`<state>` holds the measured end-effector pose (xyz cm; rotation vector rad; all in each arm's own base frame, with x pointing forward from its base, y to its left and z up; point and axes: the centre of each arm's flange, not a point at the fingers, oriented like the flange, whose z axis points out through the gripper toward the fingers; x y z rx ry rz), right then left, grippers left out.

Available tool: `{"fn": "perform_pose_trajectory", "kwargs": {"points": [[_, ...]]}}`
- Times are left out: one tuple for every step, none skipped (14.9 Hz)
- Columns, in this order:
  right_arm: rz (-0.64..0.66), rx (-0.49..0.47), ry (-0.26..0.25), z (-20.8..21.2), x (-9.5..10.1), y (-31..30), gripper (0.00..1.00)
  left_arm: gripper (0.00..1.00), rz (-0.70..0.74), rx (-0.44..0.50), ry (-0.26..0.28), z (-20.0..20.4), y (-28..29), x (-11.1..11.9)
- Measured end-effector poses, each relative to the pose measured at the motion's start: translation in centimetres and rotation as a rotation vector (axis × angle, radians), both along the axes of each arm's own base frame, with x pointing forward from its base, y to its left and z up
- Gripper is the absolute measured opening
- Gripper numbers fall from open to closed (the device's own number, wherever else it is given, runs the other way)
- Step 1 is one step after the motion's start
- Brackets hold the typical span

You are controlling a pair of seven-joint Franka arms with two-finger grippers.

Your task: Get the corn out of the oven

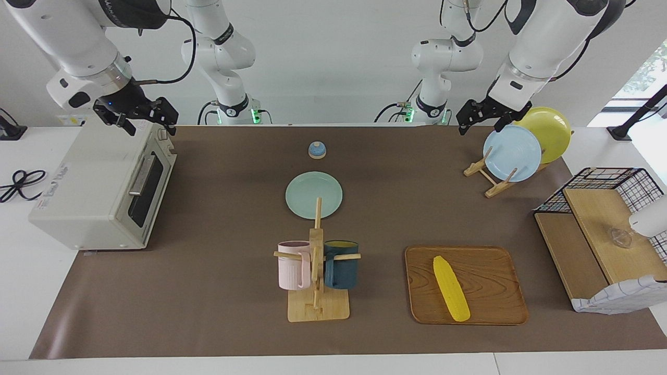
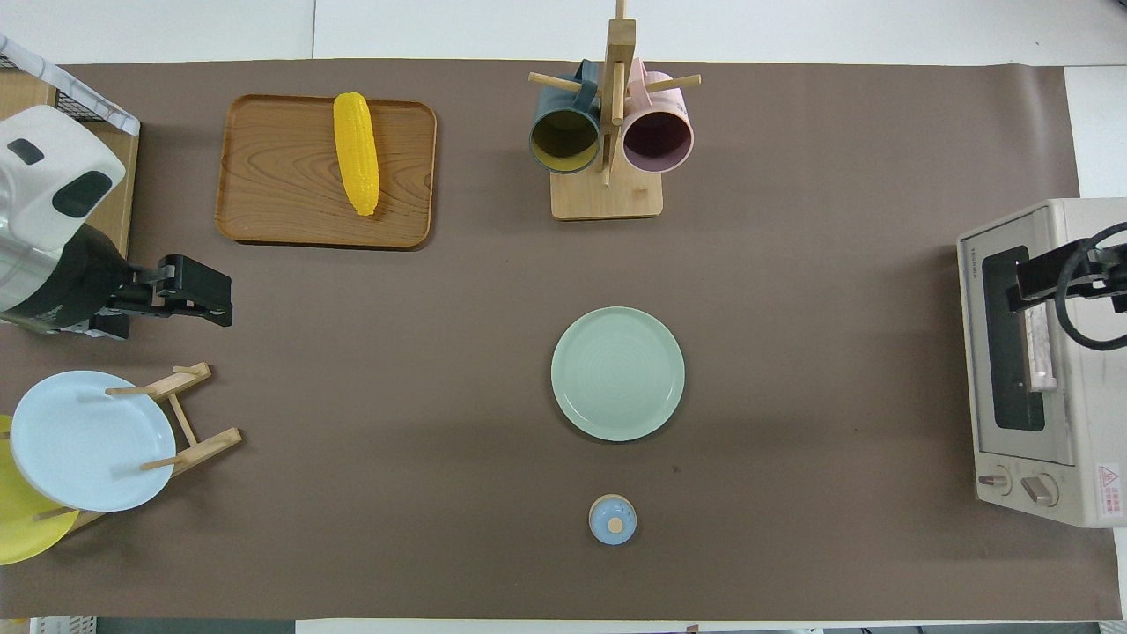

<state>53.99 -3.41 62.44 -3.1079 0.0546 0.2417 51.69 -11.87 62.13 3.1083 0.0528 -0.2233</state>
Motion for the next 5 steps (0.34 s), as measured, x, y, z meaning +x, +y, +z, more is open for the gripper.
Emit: {"fn": "perform_pose_trajectory", "kwargs": {"points": [[0.000,0.000,0.000,0.01,0.00,0.00,1.00,1.00,0.000,0.000,0.000,0.00,0.00,0.00],[0.000,0.000,0.000,0.02,0.00,0.00,1.00,1.00,0.000,0.000,0.000,0.00,0.00,0.00],[0.000,0.000,0.000,0.02,0.00,0.00,1.00,1.00,0.000,0.000,0.000,0.00,0.00,0.00],[-0.001,0.000,0.000,0.02,0.00,-0.04,1.00,1.00,0.000,0.000,0.000,0.00,0.00,0.00],[-0.003,0.000,0.000,0.02,-0.01,-0.19,1.00,1.00,0.000,0.000,0.000,0.00,-0.02,0.00]]}}
